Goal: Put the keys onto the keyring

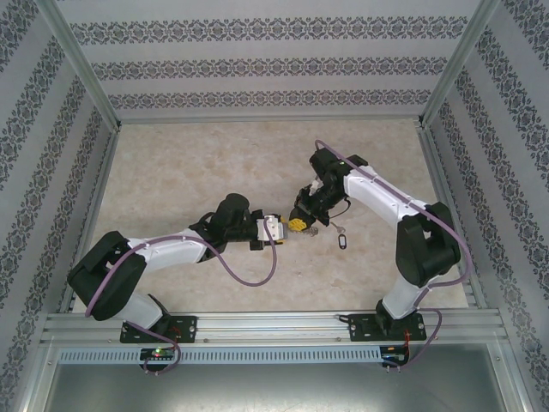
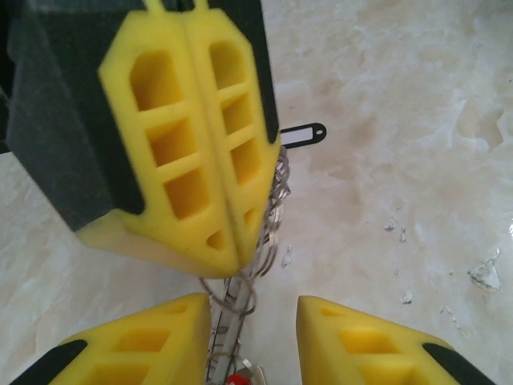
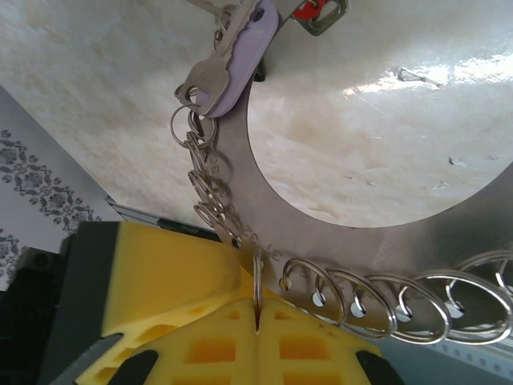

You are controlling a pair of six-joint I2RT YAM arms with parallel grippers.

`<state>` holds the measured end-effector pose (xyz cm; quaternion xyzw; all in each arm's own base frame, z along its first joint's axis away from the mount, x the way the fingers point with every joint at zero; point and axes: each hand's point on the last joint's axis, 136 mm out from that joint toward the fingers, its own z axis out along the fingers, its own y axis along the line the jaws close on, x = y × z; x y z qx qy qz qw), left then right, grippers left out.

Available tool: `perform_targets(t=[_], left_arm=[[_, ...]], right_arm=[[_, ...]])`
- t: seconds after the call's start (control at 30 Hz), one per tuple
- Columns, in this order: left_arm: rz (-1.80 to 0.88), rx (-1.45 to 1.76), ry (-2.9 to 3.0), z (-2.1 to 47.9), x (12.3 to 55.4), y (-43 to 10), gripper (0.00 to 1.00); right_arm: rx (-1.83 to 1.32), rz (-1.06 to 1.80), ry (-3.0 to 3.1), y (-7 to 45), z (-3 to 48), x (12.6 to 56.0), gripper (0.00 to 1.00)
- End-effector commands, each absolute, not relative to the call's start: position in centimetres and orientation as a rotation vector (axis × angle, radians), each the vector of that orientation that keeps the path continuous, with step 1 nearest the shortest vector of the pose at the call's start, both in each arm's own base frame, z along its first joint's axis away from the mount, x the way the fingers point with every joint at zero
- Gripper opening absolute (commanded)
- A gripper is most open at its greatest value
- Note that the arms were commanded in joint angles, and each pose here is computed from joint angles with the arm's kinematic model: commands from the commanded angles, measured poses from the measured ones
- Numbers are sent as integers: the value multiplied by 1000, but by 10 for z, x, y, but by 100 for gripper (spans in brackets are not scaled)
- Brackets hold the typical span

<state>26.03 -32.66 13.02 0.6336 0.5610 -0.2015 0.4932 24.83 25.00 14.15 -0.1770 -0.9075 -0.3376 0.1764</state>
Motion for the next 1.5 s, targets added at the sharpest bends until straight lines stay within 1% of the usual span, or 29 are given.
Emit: perform_targets(t=[0.0, 0.03, 0.13, 0.23, 0.47, 0.67, 0.8, 0.87, 1.1, 1.13, 1.2, 1.27, 1.37, 1.47], left_arm=[[-501, 1508, 1337, 136, 258, -334, 32], [-497, 1509, 1336, 135, 258, -335, 32], [-477, 1498, 1341, 135, 262, -335, 27], [-451, 1491, 1355, 135, 267, -334, 17], [-425, 1473, 1391, 133, 273, -331, 1], [-430, 1442, 1412, 134, 275, -330, 0], [-424, 1387, 1443, 145, 280, -328, 0], [-428, 1376, 1457, 151, 280, -326, 0], [-563, 1167, 1588, 184, 290, -326, 0], [-587, 1135, 1606, 188, 291, -327, 0], [-643, 1053, 1654, 196, 294, -328, 0], [-697, 999, 1677, 204, 294, -330, 0], [-737, 925, 1694, 215, 296, -329, 0], [-719, 951, 1682, 215, 294, -328, 0]], right_arm=[[-560, -1028, -2554, 254, 150, 254, 0], [-561, -1032, -2551, 255, 150, 254, 0], [-561, -1033, -2544, 255, 150, 252, 0], [-564, -1037, -2545, 255, 150, 252, 0], [-588, -1055, -2547, 254, 152, 252, 0], [-618, -1062, -2561, 253, 153, 255, 0], [-611, -1078, -2623, 246, 157, 262, 20], [-587, -1111, -2698, 241, 165, 270, 27], [-558, -1218, -3079, 211, 197, 295, 30], [-528, -1255, -3136, 210, 201, 297, 29], [-362, -1327, -3305, 209, 212, 298, 29], [-185, -1300, -3485, 204, 216, 295, 29], [169, -1266, -3704, 202, 218, 286, 29], [352, -1209, -3853, 191, 223, 284, 27]])
